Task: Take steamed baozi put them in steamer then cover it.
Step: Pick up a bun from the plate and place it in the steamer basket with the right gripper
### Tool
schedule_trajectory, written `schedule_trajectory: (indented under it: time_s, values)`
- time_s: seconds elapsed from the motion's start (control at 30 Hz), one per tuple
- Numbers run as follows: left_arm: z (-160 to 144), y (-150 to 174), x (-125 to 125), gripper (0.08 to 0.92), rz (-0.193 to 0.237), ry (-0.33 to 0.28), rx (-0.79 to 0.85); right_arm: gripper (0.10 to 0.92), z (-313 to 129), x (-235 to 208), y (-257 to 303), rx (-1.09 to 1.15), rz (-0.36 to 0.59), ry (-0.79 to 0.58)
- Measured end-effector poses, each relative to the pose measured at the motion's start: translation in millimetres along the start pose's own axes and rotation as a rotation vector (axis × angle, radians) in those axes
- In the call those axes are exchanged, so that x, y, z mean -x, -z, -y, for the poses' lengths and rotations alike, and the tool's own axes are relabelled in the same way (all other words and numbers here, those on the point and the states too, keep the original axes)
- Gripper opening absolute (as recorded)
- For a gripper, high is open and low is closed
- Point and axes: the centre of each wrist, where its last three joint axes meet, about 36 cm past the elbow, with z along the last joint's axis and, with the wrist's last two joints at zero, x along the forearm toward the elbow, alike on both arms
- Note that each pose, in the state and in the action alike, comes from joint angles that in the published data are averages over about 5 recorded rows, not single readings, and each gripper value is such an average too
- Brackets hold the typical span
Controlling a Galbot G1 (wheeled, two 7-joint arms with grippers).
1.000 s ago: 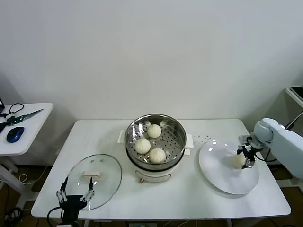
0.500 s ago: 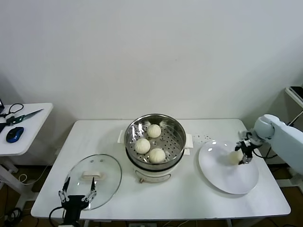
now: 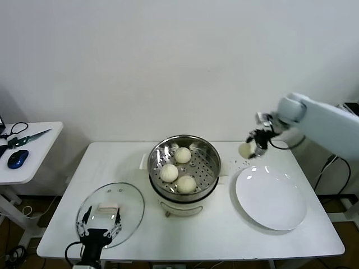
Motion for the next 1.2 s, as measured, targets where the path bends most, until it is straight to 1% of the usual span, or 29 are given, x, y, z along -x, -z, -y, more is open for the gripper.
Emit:
schedule_trajectory:
  time_s: [0.1,0.23,0.4,0.53,0.73,0.97,1.2]
  values:
    - [3,2,-1,0.823,0.006,-0.012,-0.008,0.688,6,-10,37,-0.022,0.022,0.009]
    - [6,4,-3,0.823,0.010,-0.025,-0.016,0.687,8,-10,81,-0.047,0.034,0.037]
    - [6,5,-5,0.823,0.013,-0.034,-0.017,0.687,5,1,126,-0.082,0.017,0.074]
    - [6,5,-5,0.823,0.015,-0.037,-0.018,0.689,2,9,148,-0.100,0.000,0.095]
    - [5,5,-5,0.823,0.016,-0.038,-0.020,0.695,-3,34,165,-0.116,-0.042,0.121]
    - [4,1,0,0.823,0.013,-0.035,-0.019,0.696,-11,73,162,-0.123,-0.093,0.150]
    - [4,-1,4,0.823,0.009,-0.035,-0.019,0.701,-16,99,161,-0.129,-0.115,0.162]
